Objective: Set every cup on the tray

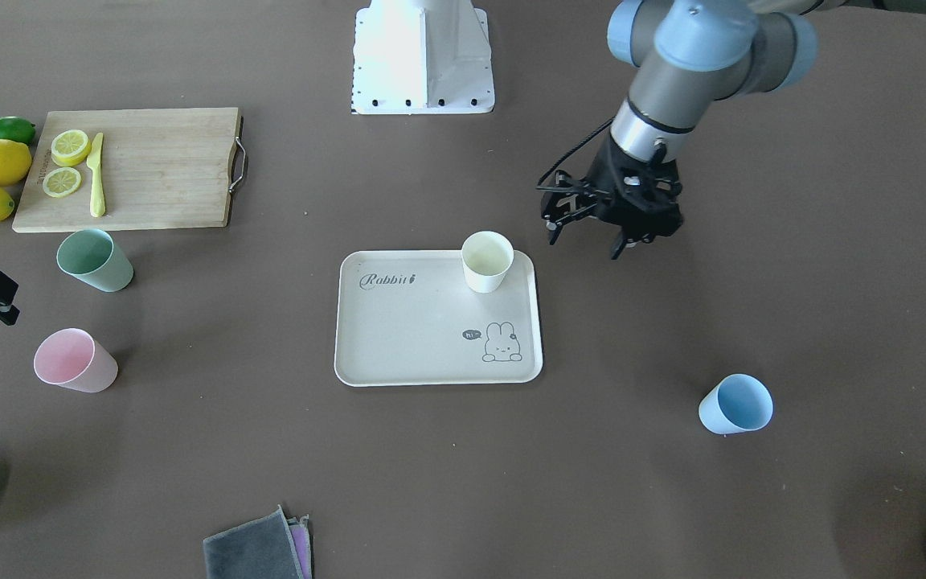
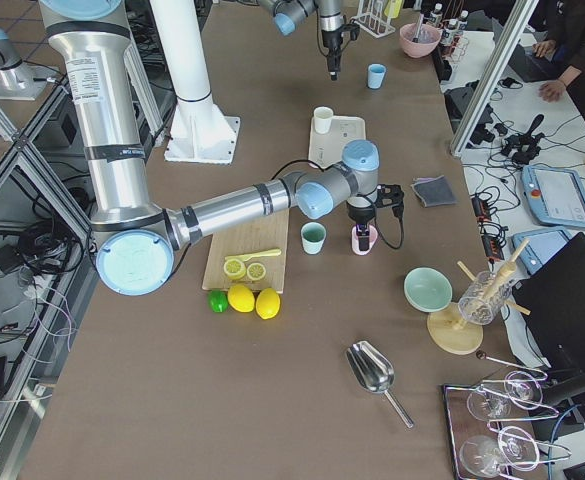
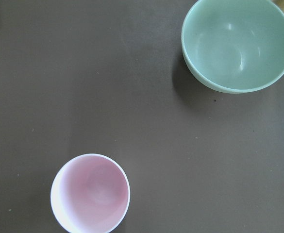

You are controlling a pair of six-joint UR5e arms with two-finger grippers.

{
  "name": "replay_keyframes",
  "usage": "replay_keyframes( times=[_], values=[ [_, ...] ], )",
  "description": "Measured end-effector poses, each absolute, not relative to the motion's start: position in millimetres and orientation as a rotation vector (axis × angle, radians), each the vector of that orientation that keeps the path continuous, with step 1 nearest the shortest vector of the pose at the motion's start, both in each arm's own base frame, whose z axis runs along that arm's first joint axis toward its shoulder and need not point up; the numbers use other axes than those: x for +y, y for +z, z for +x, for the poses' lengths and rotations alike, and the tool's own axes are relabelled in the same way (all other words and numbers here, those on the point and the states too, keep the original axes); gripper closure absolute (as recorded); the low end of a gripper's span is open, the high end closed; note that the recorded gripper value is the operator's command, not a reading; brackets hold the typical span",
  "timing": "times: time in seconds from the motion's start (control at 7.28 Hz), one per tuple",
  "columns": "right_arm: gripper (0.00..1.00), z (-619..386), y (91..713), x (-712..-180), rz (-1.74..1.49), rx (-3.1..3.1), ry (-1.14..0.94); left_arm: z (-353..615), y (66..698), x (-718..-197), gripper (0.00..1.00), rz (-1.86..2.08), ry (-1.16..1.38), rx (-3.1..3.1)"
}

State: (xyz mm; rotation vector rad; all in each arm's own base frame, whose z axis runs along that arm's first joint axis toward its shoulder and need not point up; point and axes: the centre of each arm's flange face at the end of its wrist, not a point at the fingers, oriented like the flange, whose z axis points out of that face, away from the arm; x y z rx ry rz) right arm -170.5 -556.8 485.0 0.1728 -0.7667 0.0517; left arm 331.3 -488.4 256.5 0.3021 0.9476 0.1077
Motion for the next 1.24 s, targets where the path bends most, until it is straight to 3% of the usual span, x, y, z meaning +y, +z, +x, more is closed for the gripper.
replay_keyframes(
  times=[0.27,0.55,0.82,0.96,1.1,1.24],
  values=[
    [0.09,-192,501,-563,0.151,-0.756,0.03,240,313,-480,0.02,0.328,0.195,0.866],
    [0.34,-208,519,-566,0.158,-0.767,0.01,222,329,-479,0.02,0.332,0.218,0.841],
    [0.37,-219,531,-570,0.146,-0.763,0.002,221,330,-479,0.02,0.335,0.221,0.838],
    [0.63,-223,532,-571,0.143,-0.764,-0.003,220,331,-479,0.02,0.335,0.221,0.837],
    [1.0,-229,531,-571,0.141,-0.765,-0.009,220,331,-479,0.02,0.335,0.221,0.836],
    [1.0,-234,528,-570,0.14,-0.768,-0.013,220,332,-479,0.02,0.335,0.219,0.835]
  ],
)
